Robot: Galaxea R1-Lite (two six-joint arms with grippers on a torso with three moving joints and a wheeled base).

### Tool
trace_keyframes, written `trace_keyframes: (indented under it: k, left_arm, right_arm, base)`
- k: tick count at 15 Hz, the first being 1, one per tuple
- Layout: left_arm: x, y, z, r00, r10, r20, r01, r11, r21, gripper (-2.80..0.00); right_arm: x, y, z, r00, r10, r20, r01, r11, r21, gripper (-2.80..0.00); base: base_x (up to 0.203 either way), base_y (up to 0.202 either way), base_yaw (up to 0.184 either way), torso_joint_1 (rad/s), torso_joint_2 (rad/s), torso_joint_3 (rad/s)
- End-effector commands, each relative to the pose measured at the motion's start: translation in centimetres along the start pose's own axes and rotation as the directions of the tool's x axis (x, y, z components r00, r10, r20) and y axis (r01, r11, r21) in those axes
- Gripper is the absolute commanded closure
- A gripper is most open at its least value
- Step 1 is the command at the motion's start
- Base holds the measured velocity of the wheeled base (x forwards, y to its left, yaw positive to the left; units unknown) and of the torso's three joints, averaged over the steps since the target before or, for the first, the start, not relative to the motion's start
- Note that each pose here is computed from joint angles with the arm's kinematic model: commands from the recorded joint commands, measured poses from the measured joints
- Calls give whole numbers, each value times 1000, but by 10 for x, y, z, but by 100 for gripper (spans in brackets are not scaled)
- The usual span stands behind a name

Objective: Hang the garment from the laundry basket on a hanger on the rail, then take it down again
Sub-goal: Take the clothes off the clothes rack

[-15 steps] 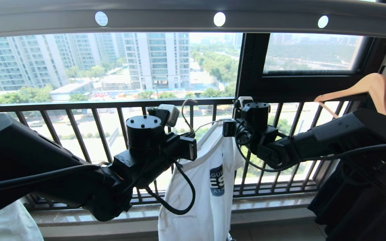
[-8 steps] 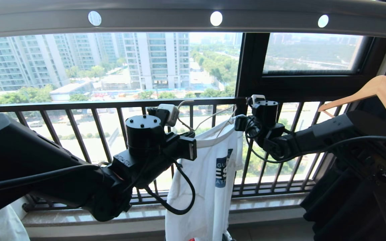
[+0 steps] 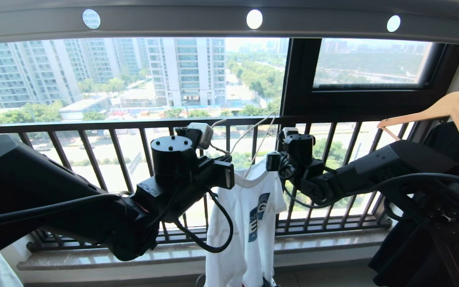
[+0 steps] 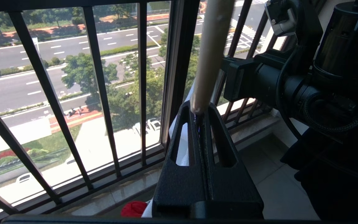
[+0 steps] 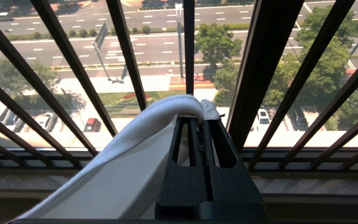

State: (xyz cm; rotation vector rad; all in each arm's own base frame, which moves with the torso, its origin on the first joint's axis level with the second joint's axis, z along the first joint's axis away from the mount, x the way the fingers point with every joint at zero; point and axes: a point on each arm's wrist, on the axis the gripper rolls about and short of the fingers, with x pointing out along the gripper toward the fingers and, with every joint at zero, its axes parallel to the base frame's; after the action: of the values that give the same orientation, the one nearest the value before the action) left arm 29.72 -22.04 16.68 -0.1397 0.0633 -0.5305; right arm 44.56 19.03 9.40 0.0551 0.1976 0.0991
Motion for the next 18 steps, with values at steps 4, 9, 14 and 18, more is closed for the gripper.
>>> trace_keyframes:
  k: [4, 9, 14, 18]
  left_arm:
    - [20, 3, -10, 996, 88, 11, -88, 996, -7, 0]
    - [45, 16, -15, 970, 190, 149, -186, 982, -36, 0]
    - [48, 22, -26, 962, 247, 120, -251, 968, 23, 0]
    - [49, 28, -43, 974, 215, 65, -220, 973, 73, 0]
  right_arm:
    - [-31, 44, -16, 993, 100, -60, -103, 994, -36, 0]
    - [-37, 51, -21, 990, 118, -75, -121, 992, -44, 0]
    - [-31, 50, -39, 987, 111, -116, -118, 991, -60, 0]
    - [-13, 38, -71, 974, 130, -188, -146, 986, -77, 0]
  base:
    - [0, 0, 0, 0, 0, 0]
    - [0, 0, 0, 0, 0, 0]
    - [0, 0, 0, 0, 0, 0]
    - [0, 0, 0, 0, 0, 0]
